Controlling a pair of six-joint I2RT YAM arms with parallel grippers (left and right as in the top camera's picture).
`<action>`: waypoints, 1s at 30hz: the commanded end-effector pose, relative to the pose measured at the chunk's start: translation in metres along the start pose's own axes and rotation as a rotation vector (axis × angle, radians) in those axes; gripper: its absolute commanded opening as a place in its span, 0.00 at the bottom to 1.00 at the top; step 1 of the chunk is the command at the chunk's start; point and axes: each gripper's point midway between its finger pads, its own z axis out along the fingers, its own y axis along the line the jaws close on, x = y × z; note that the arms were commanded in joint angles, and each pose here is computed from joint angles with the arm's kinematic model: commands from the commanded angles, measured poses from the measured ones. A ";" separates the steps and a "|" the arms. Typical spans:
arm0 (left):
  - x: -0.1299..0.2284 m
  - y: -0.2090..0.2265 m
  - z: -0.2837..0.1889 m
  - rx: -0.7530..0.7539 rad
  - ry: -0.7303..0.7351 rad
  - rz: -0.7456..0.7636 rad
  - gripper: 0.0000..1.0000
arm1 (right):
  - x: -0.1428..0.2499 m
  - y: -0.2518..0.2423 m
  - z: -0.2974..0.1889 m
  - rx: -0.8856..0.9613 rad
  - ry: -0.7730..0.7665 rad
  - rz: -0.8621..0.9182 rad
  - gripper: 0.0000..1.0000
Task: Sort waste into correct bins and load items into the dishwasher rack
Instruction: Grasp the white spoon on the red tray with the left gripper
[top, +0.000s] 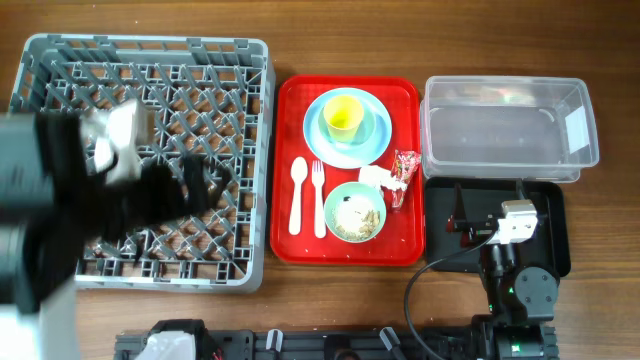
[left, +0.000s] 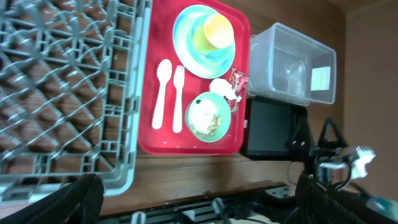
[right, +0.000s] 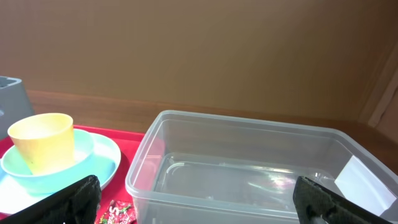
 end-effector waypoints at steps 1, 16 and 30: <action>-0.012 -0.013 0.022 0.083 0.118 -0.075 1.00 | 0.000 0.000 0.000 -0.003 -0.002 -0.005 1.00; -0.003 -0.014 0.064 -0.068 0.244 -0.131 0.04 | 0.000 0.000 0.000 -0.003 -0.002 -0.005 1.00; -0.008 -0.015 0.117 -0.363 0.064 -0.004 0.04 | 0.000 0.000 0.000 -0.003 -0.002 -0.005 1.00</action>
